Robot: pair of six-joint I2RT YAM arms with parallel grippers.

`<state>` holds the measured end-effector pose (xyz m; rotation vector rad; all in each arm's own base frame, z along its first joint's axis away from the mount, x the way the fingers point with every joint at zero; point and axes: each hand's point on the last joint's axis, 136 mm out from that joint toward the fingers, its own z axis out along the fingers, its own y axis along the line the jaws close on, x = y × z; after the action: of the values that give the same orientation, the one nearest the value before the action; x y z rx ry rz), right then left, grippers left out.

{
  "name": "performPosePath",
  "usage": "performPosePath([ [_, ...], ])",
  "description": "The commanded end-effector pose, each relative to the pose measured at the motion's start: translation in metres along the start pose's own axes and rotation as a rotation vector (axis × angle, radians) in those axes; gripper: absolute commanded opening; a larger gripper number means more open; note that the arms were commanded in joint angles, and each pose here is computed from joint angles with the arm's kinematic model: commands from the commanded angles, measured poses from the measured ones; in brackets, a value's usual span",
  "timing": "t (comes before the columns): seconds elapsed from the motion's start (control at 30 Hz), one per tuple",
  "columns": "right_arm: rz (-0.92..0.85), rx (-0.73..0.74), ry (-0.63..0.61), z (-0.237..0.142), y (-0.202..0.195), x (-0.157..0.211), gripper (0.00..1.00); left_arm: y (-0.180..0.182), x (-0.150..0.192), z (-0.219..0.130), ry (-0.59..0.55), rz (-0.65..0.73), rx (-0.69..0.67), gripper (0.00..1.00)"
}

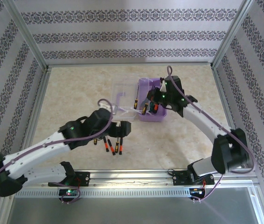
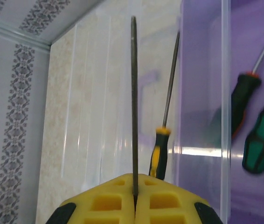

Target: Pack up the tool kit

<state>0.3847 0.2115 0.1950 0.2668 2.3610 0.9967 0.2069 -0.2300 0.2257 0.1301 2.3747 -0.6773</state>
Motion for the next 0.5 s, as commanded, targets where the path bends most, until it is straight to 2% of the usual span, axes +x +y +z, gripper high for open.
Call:
performPosePath([
  [0.0, -0.043, 0.027, 0.051, 0.023, -0.009, -0.011, 0.06, 0.041, 0.013, -0.008, -0.011, -0.053, -0.125, 1.0],
  [0.13, -0.015, 0.046, 0.09, 0.056, -0.021, -0.028, 0.06, 0.05, 0.016, -0.017, -0.029, -0.078, -0.125, 1.0],
  [0.23, -0.026, 0.025, 0.137, 0.079, -0.024, -0.025, 0.06, 0.053, 0.017, -0.02, -0.029, -0.072, -0.135, 1.0],
  [0.47, 0.01, 0.026, 0.193, 0.101, -0.037, -0.012, 0.07, 0.049, 0.017, -0.011, -0.014, -0.04, -0.127, 1.0],
])
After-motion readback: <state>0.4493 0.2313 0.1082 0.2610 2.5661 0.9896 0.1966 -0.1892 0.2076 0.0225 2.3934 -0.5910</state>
